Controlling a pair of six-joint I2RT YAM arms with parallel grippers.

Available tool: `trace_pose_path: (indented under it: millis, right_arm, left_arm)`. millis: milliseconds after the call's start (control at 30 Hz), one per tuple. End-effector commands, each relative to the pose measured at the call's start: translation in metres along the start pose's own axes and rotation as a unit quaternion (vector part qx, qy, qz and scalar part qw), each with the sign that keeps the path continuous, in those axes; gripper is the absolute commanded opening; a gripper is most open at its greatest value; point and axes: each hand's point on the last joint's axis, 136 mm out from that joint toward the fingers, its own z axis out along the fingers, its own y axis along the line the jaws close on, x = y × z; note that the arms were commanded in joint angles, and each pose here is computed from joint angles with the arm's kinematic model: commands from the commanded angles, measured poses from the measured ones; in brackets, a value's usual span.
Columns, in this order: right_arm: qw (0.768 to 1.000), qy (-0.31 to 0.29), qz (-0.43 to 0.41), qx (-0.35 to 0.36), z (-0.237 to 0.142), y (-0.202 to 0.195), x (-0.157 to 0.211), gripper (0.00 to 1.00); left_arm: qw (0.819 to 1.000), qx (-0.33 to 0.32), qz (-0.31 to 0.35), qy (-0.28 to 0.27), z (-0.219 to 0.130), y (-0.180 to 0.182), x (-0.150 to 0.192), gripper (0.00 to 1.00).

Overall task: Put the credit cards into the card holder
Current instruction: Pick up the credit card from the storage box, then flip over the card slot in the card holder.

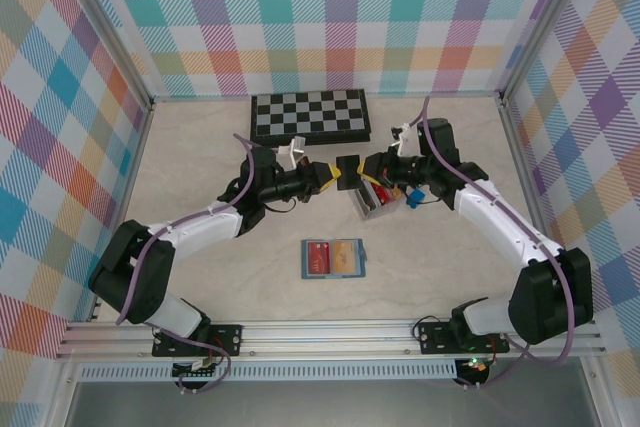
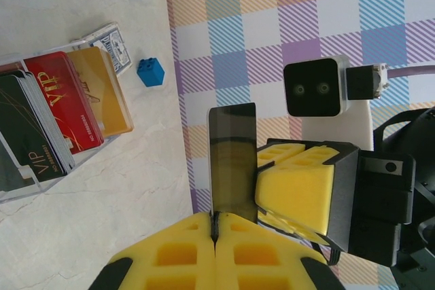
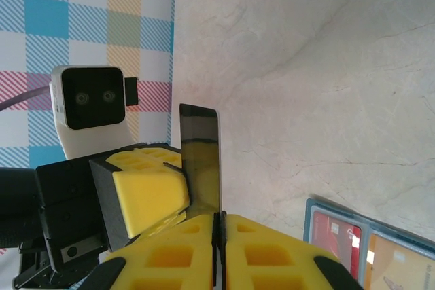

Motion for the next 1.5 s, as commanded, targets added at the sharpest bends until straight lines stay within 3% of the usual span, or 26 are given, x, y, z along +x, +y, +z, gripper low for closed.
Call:
trace_pose_path:
  millis: [0,233,367,433,467,533,600,667,767,1000,1467]
  right_arm:
    - [0.998,0.036,-0.008,-0.045,0.004,0.014,0.010,0.15]
    - [0.996,0.053,-0.007,-0.074,0.006,0.020,0.012,0.19]
    - [0.996,0.057,-0.007,-0.073,0.006,0.018,0.014,0.09]
    - [0.998,0.046,-0.008,-0.038,0.003,0.007,0.014,0.05]
    - [0.999,0.040,-0.007,-0.015,0.001,-0.001,0.015,0.05]
    - [0.999,0.031,-0.014,0.041,-0.003,-0.020,0.021,0.05]
    - [0.993,0.039,-0.025,0.111,-0.004,-0.045,0.037,0.06]
    - [0.985,0.060,-0.036,0.161,0.001,-0.064,0.058,0.06]
    - [0.970,0.089,-0.053,0.221,0.015,-0.085,0.093,0.05]
    - [0.941,0.102,-0.050,0.319,0.030,-0.131,0.135,0.05]
    - [0.933,0.104,-0.052,0.342,0.025,-0.154,0.143,0.05]
  left_arm:
    - [0.999,0.031,0.022,0.002,-0.004,-0.024,0.000,0.00]
    - [0.999,0.041,0.026,0.010,-0.004,-0.030,0.001,0.00]
    - [0.999,0.029,0.020,0.009,-0.003,-0.024,0.001,0.00]
    - [1.000,0.001,0.014,0.009,-0.005,-0.012,0.003,0.07]
    - [1.000,-0.019,0.011,0.010,-0.007,-0.003,0.005,0.11]
    - [0.995,-0.104,0.005,0.011,-0.017,0.029,0.011,0.36]
    - [0.977,-0.212,0.010,0.007,-0.039,0.069,0.020,0.47]
    - [0.956,-0.292,0.015,0.004,-0.062,0.100,0.028,0.54]
    - [0.932,-0.361,-0.004,0.020,-0.091,0.134,0.050,0.60]
    - [0.925,-0.377,-0.023,0.049,-0.102,0.158,0.084,0.64]
    - [0.918,-0.383,-0.012,0.106,-0.081,0.174,0.108,0.58]
